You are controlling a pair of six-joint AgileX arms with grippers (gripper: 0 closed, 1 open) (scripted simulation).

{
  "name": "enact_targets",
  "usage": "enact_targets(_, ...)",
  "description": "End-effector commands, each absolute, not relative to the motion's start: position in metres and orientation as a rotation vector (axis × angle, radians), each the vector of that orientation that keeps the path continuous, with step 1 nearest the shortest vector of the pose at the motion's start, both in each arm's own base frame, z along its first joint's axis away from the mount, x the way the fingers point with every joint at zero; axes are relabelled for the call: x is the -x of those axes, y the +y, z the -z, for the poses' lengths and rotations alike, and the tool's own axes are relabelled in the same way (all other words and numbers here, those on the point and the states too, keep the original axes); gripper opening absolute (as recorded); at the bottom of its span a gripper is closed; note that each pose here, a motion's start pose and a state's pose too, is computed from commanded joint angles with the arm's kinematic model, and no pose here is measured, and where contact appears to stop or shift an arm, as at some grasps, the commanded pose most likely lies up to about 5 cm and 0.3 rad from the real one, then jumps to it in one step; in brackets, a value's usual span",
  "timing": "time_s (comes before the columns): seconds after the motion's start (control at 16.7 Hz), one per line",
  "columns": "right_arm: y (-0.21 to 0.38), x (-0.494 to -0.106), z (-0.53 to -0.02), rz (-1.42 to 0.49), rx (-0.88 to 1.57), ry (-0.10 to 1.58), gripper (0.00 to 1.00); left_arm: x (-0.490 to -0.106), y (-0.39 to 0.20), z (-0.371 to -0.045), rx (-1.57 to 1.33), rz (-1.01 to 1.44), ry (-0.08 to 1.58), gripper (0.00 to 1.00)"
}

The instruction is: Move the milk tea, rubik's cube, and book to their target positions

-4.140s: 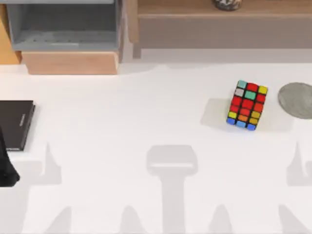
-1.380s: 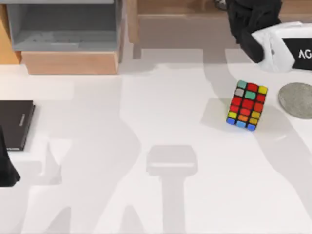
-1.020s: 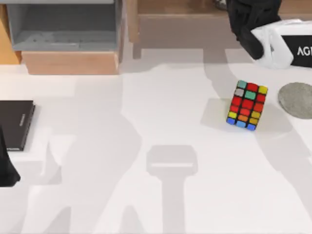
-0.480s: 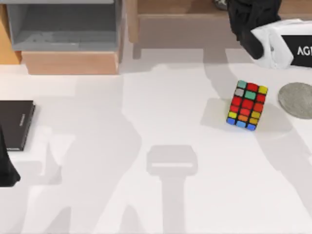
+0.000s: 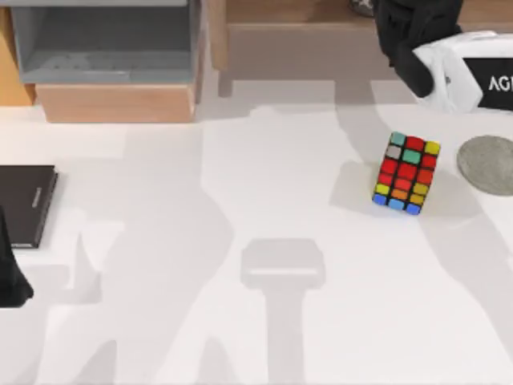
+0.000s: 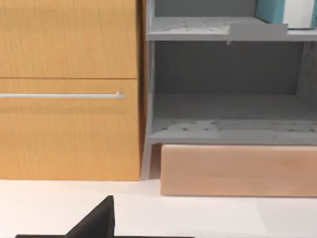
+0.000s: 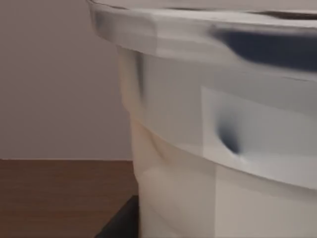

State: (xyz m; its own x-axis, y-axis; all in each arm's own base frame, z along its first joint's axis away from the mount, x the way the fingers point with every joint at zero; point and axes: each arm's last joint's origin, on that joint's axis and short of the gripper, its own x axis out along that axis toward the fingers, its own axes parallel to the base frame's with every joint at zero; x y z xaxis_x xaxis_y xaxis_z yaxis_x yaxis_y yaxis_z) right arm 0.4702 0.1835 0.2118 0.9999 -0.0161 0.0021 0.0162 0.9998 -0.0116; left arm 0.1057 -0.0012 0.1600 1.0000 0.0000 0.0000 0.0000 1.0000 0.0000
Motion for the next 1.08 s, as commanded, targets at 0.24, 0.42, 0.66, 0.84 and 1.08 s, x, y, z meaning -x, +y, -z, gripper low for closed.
enact_targets(0.24, 0.184, -0.47, -0.212, 0.016, 0.012, -0.002, 0.0, -0.106, -0.001, -0.16, 0.0, 0.0, 0.0, 1.0)
enact_targets(0.42, 0.187, -0.465, -0.215, 0.007, 0.008, -0.008, 0.0, -0.106, -0.001, -0.16, 0.0, 0.0, 0.0, 1.0)
enact_targets(0.66, 0.188, -0.432, -0.217, 0.009, 0.012, 0.003, 0.0, -0.106, -0.001, -0.16, 0.0, 0.0, 0.0, 1.0)
enact_targets(0.84, 0.186, -0.402, -0.218, 0.011, 0.016, 0.008, 0.0, -0.106, -0.001, -0.16, 0.0, 0.0, 0.0, 1.0)
enact_targets(1.08, 0.186, -0.389, -0.223, 0.013, 0.009, -0.004, 0.0, -0.106, -0.001, -0.16, 0.0, 0.0, 0.0, 1.0)
